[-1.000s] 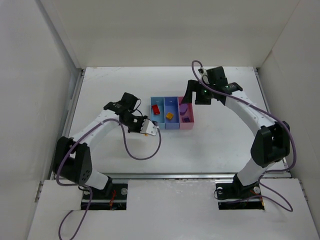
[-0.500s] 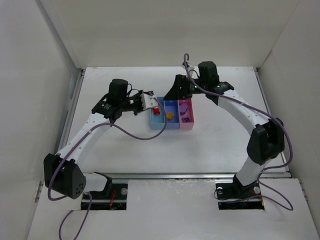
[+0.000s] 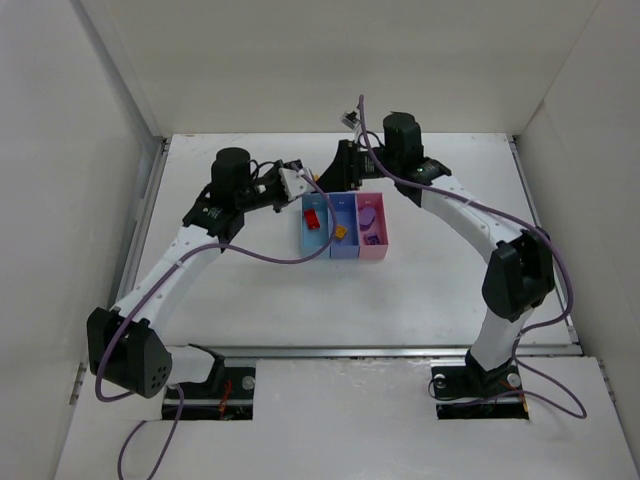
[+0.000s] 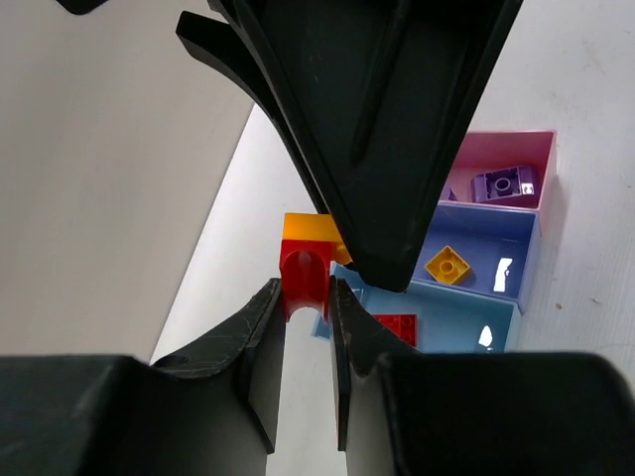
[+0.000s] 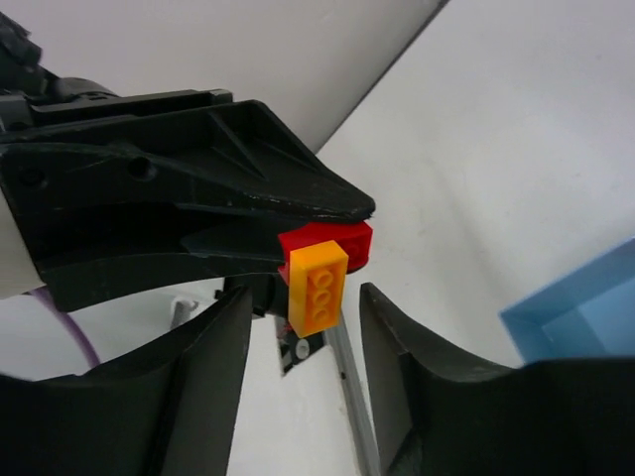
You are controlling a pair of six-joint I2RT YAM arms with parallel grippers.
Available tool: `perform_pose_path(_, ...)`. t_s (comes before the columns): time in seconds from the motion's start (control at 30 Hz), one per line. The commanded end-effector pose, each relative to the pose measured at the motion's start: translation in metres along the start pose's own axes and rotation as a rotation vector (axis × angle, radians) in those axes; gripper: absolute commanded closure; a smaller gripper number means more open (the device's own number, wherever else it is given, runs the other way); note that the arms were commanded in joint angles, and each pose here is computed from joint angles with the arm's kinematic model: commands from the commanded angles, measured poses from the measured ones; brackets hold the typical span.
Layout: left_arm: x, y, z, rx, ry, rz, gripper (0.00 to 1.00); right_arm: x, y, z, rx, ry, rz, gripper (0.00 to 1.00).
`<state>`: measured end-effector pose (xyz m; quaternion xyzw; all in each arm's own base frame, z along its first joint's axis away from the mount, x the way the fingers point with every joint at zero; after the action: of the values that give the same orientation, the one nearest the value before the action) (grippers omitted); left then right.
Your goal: Sort the legos into containers by color
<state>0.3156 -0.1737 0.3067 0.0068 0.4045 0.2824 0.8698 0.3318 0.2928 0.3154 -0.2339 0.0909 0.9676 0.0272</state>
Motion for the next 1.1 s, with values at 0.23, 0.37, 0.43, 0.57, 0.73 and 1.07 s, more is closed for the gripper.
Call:
perform_pose_path(0.23,-0.024,0.008,0.017,-0.072,-0.057,-0.072,1.0,-0.001,-0.001,0.014,-0.125,0.033,0.003,0.82)
perform_pose_path(0.37,-0.023,0.008,0.014,-0.047,-0.085,-0.076,1.0,-0.001,-0.001,0.014,-0.125,0.024,0.003,1.0)
perform_pose_path(0.43,-0.018,0.009,0.008,-0.027,-0.113,-0.061,1.0,-0.002,0.002,0.009,-0.116,0.014,-0.002,1.0)
perform_pose_path(0.57,-0.006,0.013,-0.005,-0.019,-0.193,-0.006,1.0,-0.002,0.014,0.002,-0.1,-0.014,-0.015,1.0)
perform_pose_path(0.73,0.006,0.022,-0.019,-0.001,-0.212,0.04,1.0,-0.006,0.041,-0.016,-0.054,-0.062,-0.07,1.0)
perform_pose_path(1.07,0.014,0.02,-0.028,0.038,-0.19,0.061,1.0,-0.01,0.065,-0.031,-0.001,-0.081,-0.145,1.0)
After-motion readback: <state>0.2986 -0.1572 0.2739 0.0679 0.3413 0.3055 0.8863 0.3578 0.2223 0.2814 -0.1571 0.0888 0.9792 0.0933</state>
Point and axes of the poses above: each gripper's point midway between its finger pads, its own y axis back along the fingers, its own z axis along the line the jaws close on, x = y × z, the point moved 7 cm from there along y, back along the fingers, and after that the axes turned 13 degrees about -y, right-handed, at the moved point
